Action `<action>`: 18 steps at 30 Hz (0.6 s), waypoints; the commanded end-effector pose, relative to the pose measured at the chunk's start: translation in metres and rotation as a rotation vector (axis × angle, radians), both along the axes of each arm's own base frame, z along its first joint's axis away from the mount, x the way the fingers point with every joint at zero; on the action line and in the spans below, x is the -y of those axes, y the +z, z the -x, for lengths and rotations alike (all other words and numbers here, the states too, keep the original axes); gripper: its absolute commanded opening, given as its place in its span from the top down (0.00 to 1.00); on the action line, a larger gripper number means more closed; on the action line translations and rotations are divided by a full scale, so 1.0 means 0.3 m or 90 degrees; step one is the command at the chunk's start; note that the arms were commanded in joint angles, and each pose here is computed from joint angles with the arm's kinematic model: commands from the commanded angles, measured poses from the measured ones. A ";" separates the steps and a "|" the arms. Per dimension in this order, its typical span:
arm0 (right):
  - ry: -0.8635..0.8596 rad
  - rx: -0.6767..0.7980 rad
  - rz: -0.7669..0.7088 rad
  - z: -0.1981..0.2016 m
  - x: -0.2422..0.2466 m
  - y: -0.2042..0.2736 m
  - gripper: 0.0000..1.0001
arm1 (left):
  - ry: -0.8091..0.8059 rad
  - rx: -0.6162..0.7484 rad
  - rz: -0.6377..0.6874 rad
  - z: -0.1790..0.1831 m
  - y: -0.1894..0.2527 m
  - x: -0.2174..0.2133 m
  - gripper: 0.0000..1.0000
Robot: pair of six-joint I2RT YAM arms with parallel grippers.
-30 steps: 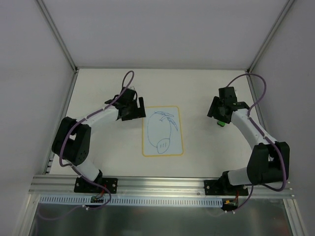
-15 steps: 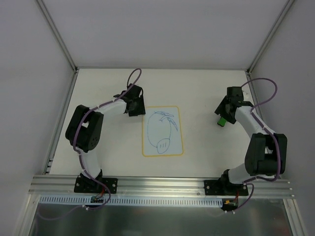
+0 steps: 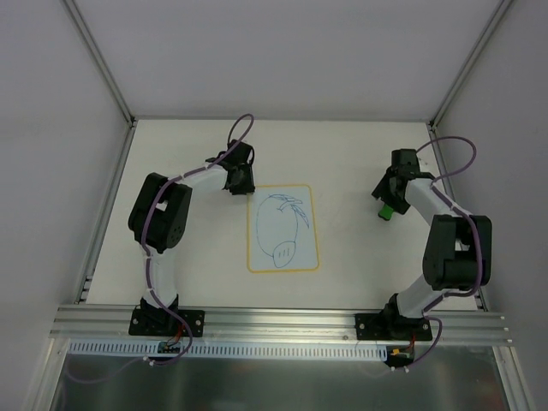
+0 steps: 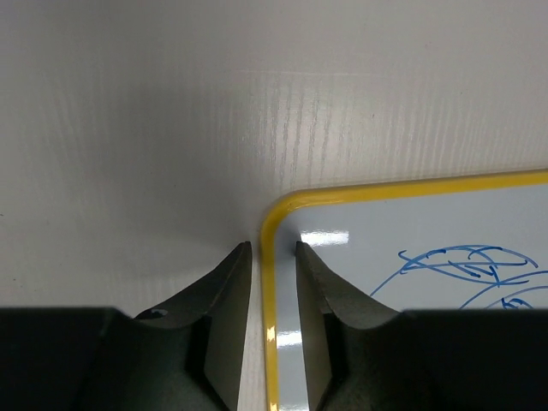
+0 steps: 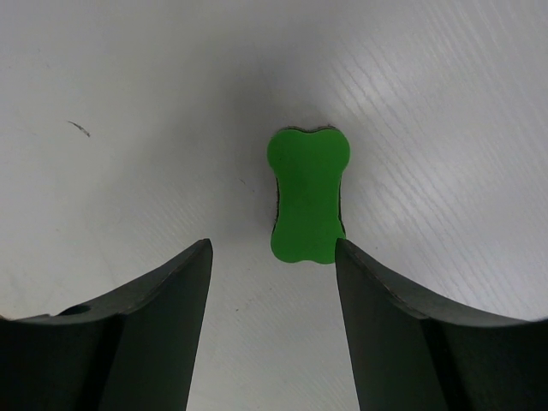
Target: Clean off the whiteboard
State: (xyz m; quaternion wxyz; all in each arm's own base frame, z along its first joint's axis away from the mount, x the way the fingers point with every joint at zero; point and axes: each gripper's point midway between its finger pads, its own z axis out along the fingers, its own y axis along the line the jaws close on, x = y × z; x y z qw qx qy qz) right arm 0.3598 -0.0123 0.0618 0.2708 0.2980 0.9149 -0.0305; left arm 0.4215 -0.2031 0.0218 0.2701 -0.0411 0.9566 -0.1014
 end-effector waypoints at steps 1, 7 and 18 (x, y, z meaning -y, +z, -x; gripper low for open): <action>-0.042 0.031 0.008 -0.063 0.028 0.030 0.37 | -0.002 0.001 -0.001 -0.022 -0.004 -0.003 0.74; -0.083 0.010 0.013 -0.048 0.071 -0.016 0.37 | -0.002 -0.009 -0.002 -0.007 -0.020 -0.006 0.92; -0.083 -0.020 -0.002 -0.073 0.079 -0.076 0.38 | -0.003 -0.022 -0.001 0.010 -0.044 -0.007 1.00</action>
